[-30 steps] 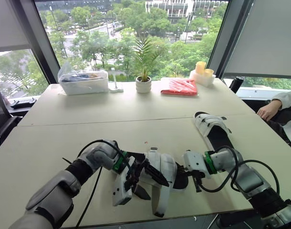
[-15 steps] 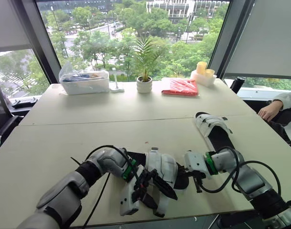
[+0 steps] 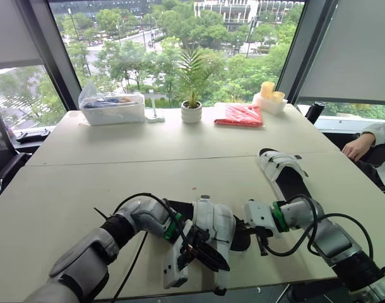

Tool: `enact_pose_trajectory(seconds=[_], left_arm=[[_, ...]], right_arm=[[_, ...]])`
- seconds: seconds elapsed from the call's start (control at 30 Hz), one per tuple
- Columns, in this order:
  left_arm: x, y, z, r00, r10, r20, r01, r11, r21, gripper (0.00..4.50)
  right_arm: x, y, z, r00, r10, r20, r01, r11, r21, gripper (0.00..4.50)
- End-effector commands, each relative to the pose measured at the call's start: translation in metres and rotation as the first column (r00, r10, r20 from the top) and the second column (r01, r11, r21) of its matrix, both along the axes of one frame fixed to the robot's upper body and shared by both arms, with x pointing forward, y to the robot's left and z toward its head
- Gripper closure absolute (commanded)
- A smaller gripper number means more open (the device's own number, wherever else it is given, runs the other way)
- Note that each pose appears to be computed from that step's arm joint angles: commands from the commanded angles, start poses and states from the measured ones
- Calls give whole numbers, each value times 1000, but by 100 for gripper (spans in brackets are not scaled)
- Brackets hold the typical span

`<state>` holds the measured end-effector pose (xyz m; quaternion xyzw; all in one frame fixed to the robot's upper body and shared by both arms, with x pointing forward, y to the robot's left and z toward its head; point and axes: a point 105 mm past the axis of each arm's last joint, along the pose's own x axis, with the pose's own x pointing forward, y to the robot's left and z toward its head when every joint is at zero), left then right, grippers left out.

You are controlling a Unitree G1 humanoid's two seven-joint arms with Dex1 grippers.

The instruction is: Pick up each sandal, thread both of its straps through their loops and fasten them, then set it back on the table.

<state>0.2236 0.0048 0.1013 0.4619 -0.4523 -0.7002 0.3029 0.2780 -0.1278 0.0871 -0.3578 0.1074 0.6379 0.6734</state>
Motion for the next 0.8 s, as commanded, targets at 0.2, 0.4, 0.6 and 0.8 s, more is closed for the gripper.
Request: enact_pose_trajectory(seconds=[0.2, 0.4, 0.6, 0.8], left_arm=[[40, -15, 64, 802, 288, -524, -425, 891, -160, 436], [90, -7, 84, 449, 379, -810, -652, 758, -7, 436], [104, -5, 62, 195, 429, -882, -662, 721, 204, 436], [114, -7, 54, 96, 460, -883, -666, 689, 286, 436]], right_arm=[[-12, -7, -30, 994, -6, -112, -3, 997, -81, 450], [-9, -5, -30, 994, -3, -110, -6, 997, -80, 450], [-7, -4, -29, 994, 1, -106, -9, 997, -80, 450], [-7, -6, -29, 995, -3, -104, -5, 997, -83, 450]])
